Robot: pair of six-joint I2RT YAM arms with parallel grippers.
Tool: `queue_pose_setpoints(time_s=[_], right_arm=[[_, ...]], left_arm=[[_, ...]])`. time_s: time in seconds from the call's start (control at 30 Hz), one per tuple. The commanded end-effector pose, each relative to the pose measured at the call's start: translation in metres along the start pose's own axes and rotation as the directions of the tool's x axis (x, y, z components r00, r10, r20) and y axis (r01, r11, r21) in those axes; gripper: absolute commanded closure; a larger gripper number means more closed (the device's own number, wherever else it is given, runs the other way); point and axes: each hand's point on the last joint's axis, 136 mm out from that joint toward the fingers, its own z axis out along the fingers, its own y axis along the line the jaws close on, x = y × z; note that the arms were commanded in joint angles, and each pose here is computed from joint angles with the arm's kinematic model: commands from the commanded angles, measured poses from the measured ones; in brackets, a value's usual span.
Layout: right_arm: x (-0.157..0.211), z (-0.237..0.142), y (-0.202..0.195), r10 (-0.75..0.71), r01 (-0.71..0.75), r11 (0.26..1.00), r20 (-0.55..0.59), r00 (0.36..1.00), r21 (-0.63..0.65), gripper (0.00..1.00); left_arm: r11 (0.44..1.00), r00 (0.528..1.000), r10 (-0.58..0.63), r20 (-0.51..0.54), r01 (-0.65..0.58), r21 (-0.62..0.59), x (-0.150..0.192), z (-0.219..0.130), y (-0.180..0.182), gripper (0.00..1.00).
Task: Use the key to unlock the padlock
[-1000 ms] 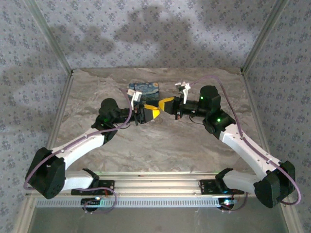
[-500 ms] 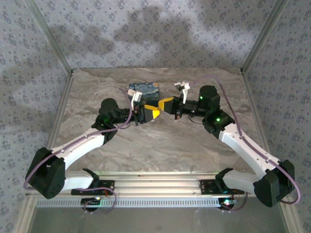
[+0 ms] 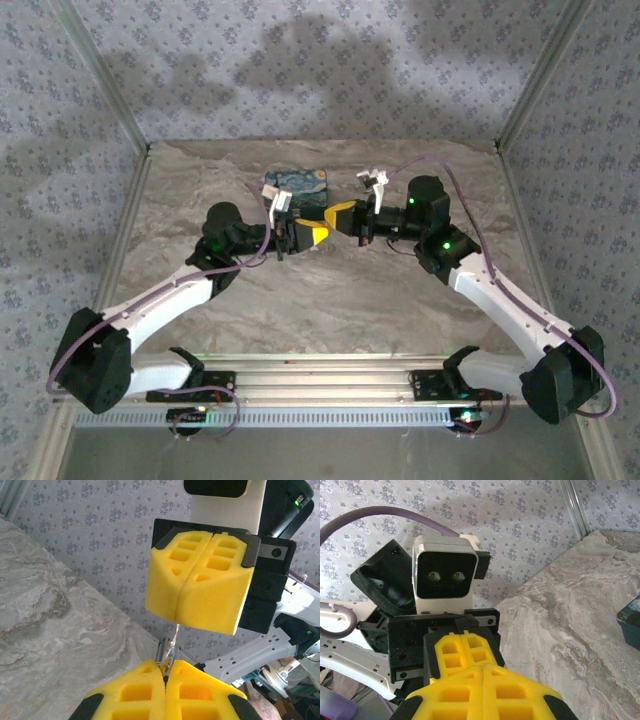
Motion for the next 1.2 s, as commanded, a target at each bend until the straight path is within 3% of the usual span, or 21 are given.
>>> queue_pose_setpoints(time_s=[0.0, 0.1, 0.3, 0.43, 0.53, 0.63, 0.87, 1.03, 1.17], right_arm=[[0.0, 0.002, 0.0, 0.017, -0.017, 1.0, -0.005, 1.0, 0.012, 0.8], [-0.002, 0.001, -0.005, 0.025, -0.025, 0.999, -0.002, 1.0, 0.036, 0.65], [-0.002, 0.003, -0.021, 0.055, -0.052, 0.993, -0.023, 0.998, 0.107, 0.65], [0.006, 0.004, -0.064, 0.124, -0.105, 0.951, -0.045, 0.991, 0.29, 0.55], [0.014, 0.004, -0.108, 0.215, -0.167, 0.879, -0.059, 0.975, 0.446, 0.51], [0.016, 0.009, -0.153, 0.308, -0.227, 0.8, -0.055, 0.95, 0.556, 0.45], [0.024, 0.04, -0.258, 0.479, -0.319, 0.651, -0.047, 0.876, 0.689, 0.42], [0.038, 0.068, -0.308, 0.557, -0.345, 0.592, -0.061, 0.828, 0.728, 0.42], [0.049, 0.083, -0.335, 0.591, -0.377, 0.58, -0.054, 0.805, 0.723, 0.42]], left_arm=[[0.998, 0.998, 0.063, 0.019, -0.063, -0.024, -0.01, -0.009, -0.008, 1.0], [0.995, 0.999, 0.032, 0.008, -0.031, -0.097, -0.006, -0.02, 0.007, 1.0], [0.979, 0.999, -0.009, 0.031, 0.015, -0.204, -0.004, -0.049, 0.03, 1.0], [0.945, 0.999, -0.034, 0.012, 0.036, -0.326, -0.001, -0.069, 0.051, 1.0], [0.885, 0.996, -0.087, 0.031, 0.092, -0.457, -0.003, -0.094, 0.081, 1.0], [0.774, 0.984, -0.152, 0.091, 0.175, -0.608, -0.008, -0.129, 0.12, 1.0], [0.561, 0.959, -0.231, 0.163, 0.268, -0.783, -0.024, -0.183, 0.2, 1.0], [0.476, 0.955, -0.253, 0.158, 0.265, -0.838, -0.038, -0.196, 0.251, 1.0], [0.453, 0.951, -0.276, 0.141, 0.258, -0.853, -0.045, -0.194, 0.292, 1.0]])
